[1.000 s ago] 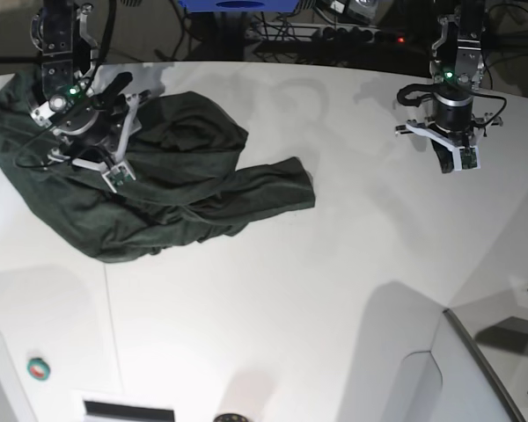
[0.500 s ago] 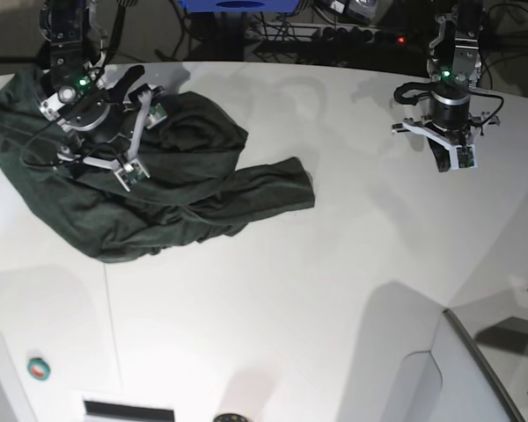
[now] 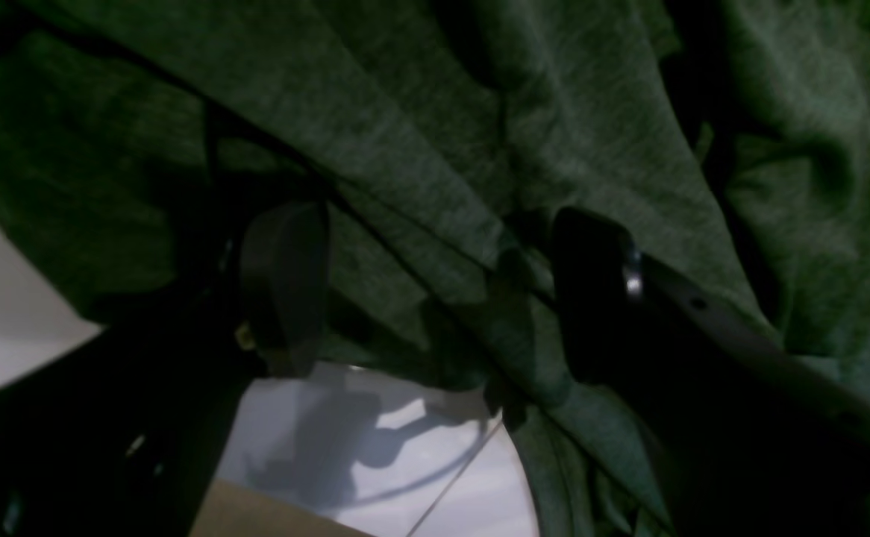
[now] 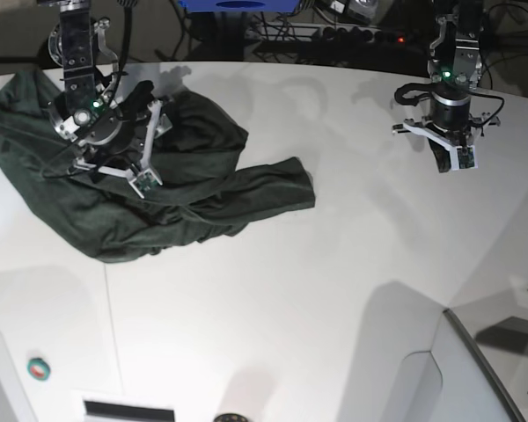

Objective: Layout the t-shirt on the table in an organized manner, then fold the t-shirt properly
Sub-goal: 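Regrasp the shirt with the right gripper and drag it outward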

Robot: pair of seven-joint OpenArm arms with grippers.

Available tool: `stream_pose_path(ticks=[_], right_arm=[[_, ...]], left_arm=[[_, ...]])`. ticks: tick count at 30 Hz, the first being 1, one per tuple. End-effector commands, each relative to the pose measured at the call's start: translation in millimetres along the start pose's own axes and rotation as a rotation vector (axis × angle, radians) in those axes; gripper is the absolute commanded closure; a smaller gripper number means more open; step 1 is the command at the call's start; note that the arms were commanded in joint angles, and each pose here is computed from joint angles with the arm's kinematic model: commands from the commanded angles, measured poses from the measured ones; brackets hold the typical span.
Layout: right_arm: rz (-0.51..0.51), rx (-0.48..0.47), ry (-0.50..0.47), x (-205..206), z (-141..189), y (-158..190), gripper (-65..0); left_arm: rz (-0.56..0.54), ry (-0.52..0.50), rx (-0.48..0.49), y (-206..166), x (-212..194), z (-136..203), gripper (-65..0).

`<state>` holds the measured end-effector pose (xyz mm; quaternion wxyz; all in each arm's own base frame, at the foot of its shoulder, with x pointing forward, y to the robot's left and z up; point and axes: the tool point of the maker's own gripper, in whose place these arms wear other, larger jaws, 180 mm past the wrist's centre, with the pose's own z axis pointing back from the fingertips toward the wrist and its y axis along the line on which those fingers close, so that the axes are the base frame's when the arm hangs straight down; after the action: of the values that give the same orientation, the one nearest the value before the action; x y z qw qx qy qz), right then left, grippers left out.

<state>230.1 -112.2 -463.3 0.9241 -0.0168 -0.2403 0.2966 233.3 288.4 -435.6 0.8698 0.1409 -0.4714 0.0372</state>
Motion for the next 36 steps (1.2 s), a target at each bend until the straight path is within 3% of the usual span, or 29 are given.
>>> stream_pose_path(ticks=[1, 3, 6, 8, 13, 17, 26, 30, 36], right_arm=[[-0.002, -0.018, -0.037, 12.5, 0.4, -8.9, -41.7], [-0.006, -0.016, -0.030, 12.3, -3.4, -10.9, -36.3], [-0.007, -0.019, -0.027, 12.8, -3.6, -12.5, -10.4], [-0.004, -0.029, -0.043, 16.9, 0.7, -14.3, 0.0], [0.013, -0.078, -0.108, 25.1, 31.2, -17.4, -0.2], [-0.030, -0.191, -0.138, 14.7, 70.1, -46.1, -0.2], [-0.189, -0.431, 0.013, -74.6, 119.6, -126.7, -0.2], [-0.271, -0.480, 0.074, -104.8, 124.0, -148.2, -0.2], [-0.370, -0.399, 0.133, -127.8, 84.5, -143.4, -0.5]], left_arm=[[-0.012, -0.046, 0.014, 7.2, 12.5, -0.8, 0.0], [-0.011, -0.047, 0.014, 7.1, 13.2, -1.1, 0.0], [-0.011, -0.047, 0.014, 7.1, 13.2, -1.1, 0.0], [-0.011, -0.047, 0.014, 7.1, 13.2, -1.1, 0.0], [-0.011, -0.049, 0.015, 7.6, 14.0, -1.5, 0.0], [-0.010, -0.051, 0.016, 8.1, 14.7, -1.5, 0.0], [-0.016, -0.052, 0.019, 10.1, 15.6, -1.8, 0.0], [-0.015, -0.060, 0.013, 7.3, 18.9, -2.9, 0.0], [0.009, -0.073, 0.006, -1.4, 23.9, -4.4, 0.0]])
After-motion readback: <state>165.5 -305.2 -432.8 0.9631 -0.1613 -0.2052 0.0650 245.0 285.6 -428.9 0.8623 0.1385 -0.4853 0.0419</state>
